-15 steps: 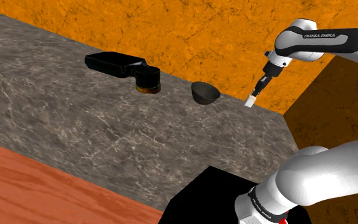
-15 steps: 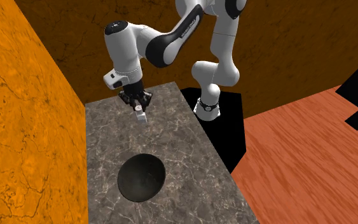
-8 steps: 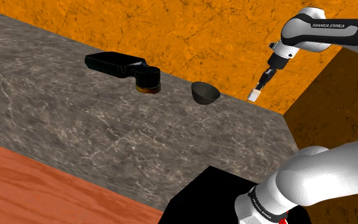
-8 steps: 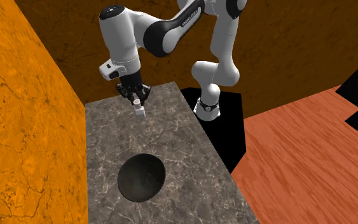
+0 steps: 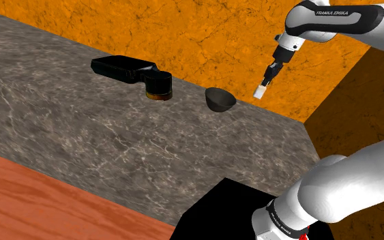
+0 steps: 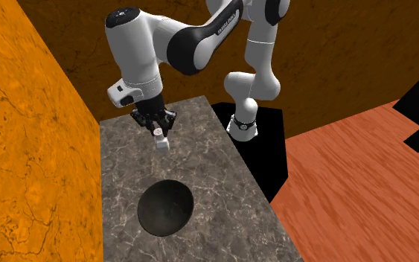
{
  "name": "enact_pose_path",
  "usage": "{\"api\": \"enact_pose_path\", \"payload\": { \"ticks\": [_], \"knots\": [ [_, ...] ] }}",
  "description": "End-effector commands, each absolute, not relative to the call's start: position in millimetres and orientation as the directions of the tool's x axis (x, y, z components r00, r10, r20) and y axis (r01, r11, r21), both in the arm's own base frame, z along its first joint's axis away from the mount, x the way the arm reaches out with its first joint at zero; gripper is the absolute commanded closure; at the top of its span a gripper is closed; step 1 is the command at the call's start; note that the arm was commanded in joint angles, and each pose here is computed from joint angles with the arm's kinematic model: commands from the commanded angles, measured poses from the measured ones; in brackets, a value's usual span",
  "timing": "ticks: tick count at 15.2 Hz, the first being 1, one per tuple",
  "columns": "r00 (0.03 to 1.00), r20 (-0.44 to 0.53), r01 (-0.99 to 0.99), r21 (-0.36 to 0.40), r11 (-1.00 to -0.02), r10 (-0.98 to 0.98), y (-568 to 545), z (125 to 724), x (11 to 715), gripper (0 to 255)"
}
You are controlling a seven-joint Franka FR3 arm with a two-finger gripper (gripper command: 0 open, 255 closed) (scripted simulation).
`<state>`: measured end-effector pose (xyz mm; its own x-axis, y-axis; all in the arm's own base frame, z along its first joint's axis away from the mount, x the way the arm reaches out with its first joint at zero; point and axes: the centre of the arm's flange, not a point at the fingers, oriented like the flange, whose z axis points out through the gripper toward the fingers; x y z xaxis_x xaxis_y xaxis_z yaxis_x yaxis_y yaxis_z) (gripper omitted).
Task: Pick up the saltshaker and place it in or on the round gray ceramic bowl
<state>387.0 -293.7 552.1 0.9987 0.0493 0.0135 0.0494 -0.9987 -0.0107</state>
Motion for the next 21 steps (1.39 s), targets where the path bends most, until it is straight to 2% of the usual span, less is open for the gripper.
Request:
{"api": "enact_pose_path", "payload": {
  "ticks": [1, 12, 21],
  "knots": [
    [0.999, 0.013, 0.050, -0.011, -0.999, 0.049, -286.3, 559.0, 413.8, 255],
    [0.999, 0.013, 0.050, -0.011, -0.999, 0.049, -243.6, 584.3, 549.1, 255],
    [0.999, 0.013, 0.050, -0.011, -0.999, 0.049, -243.6, 536.8, 549.1, 255]
  ]
}}
